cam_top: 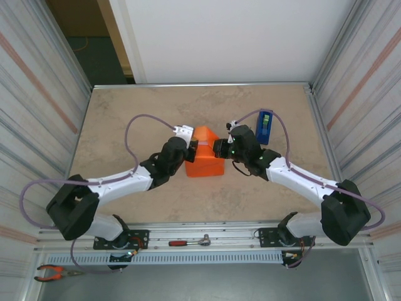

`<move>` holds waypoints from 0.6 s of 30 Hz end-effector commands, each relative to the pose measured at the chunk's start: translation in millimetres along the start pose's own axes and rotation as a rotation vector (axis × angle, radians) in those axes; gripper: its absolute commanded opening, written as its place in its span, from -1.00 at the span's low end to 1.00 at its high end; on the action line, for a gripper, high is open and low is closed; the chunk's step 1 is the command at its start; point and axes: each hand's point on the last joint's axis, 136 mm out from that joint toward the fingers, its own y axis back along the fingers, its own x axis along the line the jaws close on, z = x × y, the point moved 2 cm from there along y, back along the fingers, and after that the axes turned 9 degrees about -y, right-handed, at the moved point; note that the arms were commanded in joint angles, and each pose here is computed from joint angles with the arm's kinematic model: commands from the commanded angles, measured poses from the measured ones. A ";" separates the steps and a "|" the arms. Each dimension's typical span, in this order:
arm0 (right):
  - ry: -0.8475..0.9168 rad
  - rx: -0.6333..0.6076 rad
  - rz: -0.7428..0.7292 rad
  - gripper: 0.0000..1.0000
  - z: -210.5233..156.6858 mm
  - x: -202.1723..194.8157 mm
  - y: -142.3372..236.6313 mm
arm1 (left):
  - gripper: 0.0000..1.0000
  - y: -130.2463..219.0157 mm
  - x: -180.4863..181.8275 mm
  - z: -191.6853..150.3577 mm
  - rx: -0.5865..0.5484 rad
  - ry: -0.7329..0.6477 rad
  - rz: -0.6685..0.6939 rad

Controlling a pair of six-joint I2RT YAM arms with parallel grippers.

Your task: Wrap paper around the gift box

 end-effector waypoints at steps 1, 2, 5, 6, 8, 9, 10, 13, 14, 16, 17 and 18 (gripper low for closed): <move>0.016 0.161 -0.187 -1.00 -52.9 -56.6 -11.3 | -0.19 30.4 17.1 54.8 -0.078 0.122 -0.068; 0.009 0.162 -0.188 -1.00 -54.3 -58.2 -10.9 | -0.11 37.0 26.6 61.3 -0.082 0.162 -0.070; -0.002 0.157 -0.177 -1.00 -54.0 -56.5 -9.7 | -0.06 43.5 62.9 63.0 -0.067 0.331 -0.070; -0.004 0.156 -0.173 -1.00 -53.7 -55.3 -9.4 | -0.12 41.8 73.3 59.2 -0.058 0.385 -0.077; -0.007 0.155 -0.169 -1.00 -53.1 -54.1 -8.8 | -0.40 33.3 88.6 46.4 -0.017 0.467 -0.091; -0.008 0.151 -0.164 -1.00 -51.7 -52.5 -8.3 | -0.51 29.2 92.4 42.2 0.005 0.483 -0.096; -0.010 0.150 -0.164 -1.00 -51.6 -52.7 -7.9 | -0.59 22.8 92.1 36.8 0.033 0.484 -0.109; -0.012 0.148 -0.162 -1.00 -51.1 -52.0 -7.1 | -0.77 5.2 79.7 29.9 0.090 0.470 -0.178; -0.013 0.147 -0.161 -1.00 -50.9 -51.7 -6.5 | -0.80 -0.5 75.0 25.7 0.116 0.470 -0.195; -0.015 0.146 -0.159 -1.00 -50.8 -51.3 -5.7 | -0.82 -9.4 66.5 21.0 0.149 0.466 -0.226; -0.016 0.145 -0.159 -1.00 -50.6 -51.3 -5.5 | -0.83 -12.9 60.9 18.8 0.162 0.463 -0.247; -0.018 0.145 -0.159 -1.00 -50.8 -51.4 -5.4 | -0.83 -14.9 55.2 18.4 0.167 0.458 -0.264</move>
